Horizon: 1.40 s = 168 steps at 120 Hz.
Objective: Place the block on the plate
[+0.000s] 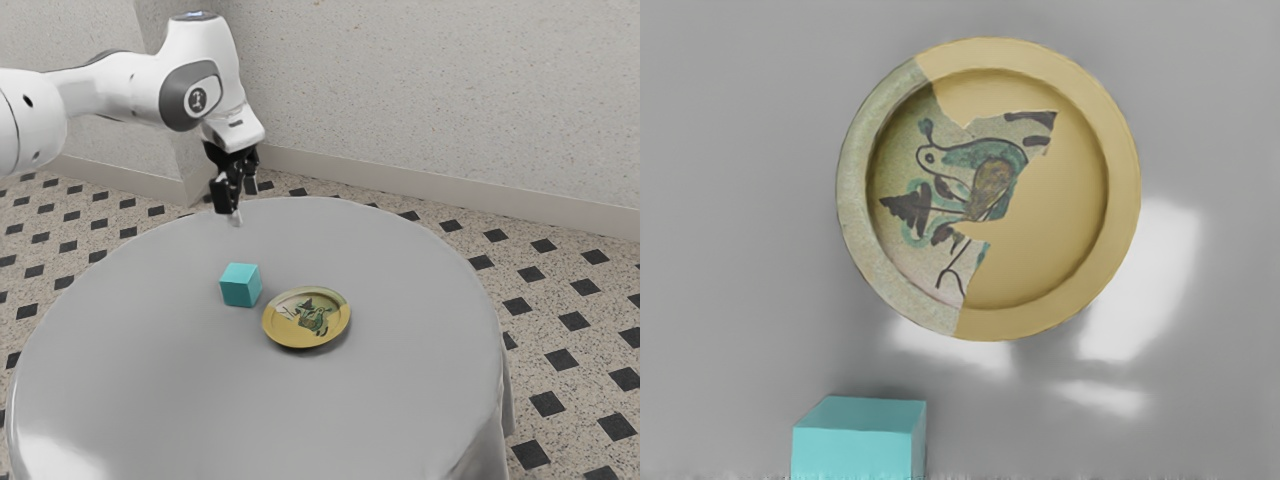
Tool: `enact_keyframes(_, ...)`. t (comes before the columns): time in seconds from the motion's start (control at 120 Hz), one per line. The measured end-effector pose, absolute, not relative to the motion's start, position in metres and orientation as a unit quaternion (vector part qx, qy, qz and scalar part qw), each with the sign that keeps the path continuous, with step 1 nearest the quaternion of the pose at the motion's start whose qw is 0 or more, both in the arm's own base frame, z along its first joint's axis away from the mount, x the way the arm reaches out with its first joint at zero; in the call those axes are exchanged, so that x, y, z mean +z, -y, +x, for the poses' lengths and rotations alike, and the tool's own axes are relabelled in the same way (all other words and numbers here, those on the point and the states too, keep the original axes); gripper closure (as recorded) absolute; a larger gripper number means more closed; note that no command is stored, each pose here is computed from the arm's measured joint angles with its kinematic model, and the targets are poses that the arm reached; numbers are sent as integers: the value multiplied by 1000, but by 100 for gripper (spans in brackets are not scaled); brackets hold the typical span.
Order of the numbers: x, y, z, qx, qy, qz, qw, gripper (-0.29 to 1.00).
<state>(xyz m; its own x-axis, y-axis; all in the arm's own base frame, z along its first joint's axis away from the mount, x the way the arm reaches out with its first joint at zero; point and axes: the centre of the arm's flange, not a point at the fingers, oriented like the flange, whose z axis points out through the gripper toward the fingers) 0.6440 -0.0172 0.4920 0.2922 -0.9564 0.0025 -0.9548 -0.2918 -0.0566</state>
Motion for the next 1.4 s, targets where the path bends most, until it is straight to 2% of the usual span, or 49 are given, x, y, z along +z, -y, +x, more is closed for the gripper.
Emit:
enact_keyframes(0.142,486,16,639,2,-567,-824,16,1)
enact_keyframes(0.333,420,-3,652,48,-525,-850,1,0)
enact_keyframes(0.475,384,-32,656,57,-490,-870,-14,0)
enact_keyframes(0.633,348,-48,660,33,-476,-878,-32,0)
enact_keyframes(1.075,311,-71,687,-6,-550,-835,-9,0)
enact_keyframes(1.4,286,-79,703,-5,-597,-802,-6,0)
